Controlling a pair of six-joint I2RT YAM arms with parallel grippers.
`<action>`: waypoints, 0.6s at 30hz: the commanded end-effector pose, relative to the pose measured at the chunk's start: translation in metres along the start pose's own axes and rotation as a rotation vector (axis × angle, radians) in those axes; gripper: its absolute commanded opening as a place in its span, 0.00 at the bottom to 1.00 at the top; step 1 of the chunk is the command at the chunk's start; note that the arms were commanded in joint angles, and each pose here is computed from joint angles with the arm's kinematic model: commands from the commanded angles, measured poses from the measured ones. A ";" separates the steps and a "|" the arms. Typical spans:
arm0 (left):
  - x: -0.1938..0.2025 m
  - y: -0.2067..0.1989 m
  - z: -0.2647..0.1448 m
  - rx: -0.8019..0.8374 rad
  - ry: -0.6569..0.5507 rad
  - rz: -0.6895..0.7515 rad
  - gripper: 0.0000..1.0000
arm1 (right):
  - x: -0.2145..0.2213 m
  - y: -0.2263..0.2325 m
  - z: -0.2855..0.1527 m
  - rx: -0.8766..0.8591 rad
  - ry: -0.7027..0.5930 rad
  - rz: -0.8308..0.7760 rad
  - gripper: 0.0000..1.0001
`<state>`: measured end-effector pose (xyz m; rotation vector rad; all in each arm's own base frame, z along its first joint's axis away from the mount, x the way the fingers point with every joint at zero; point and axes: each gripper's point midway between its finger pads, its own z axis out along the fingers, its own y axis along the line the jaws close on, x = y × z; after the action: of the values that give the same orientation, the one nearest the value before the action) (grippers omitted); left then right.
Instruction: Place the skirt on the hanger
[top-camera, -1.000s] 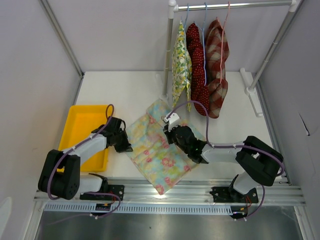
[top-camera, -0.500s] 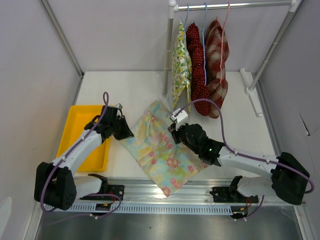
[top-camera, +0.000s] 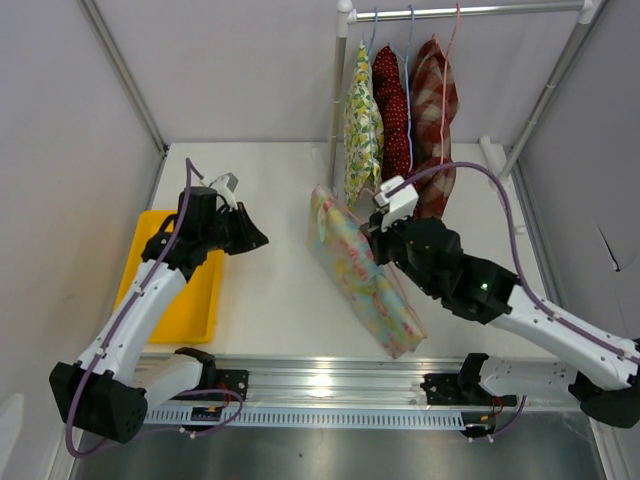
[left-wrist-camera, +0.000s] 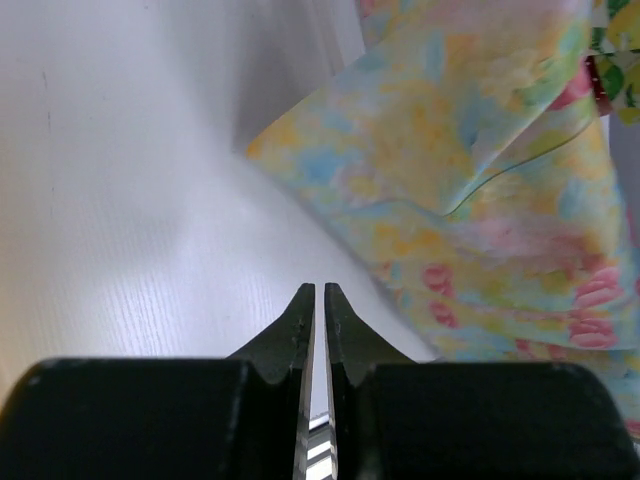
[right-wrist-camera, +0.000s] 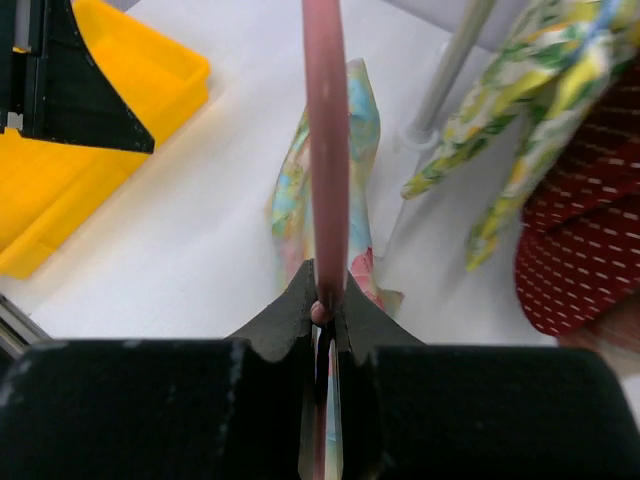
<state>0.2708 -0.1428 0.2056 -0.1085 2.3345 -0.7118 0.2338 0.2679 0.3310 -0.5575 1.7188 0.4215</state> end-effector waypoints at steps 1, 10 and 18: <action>-0.016 -0.024 -0.018 0.084 -0.042 0.047 0.12 | -0.014 -0.033 -0.040 0.111 0.022 0.043 0.00; -0.019 -0.038 -0.024 0.138 -0.042 0.065 0.13 | -0.020 -0.073 -0.112 0.205 0.066 0.173 0.00; -0.014 -0.048 -0.025 0.175 -0.028 0.069 0.13 | -0.009 -0.092 -0.134 0.328 0.184 0.221 0.00</action>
<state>0.2619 -0.1593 0.2253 -0.0319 2.3136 -0.8204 0.1834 0.1395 0.3707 -0.2802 1.9392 0.3031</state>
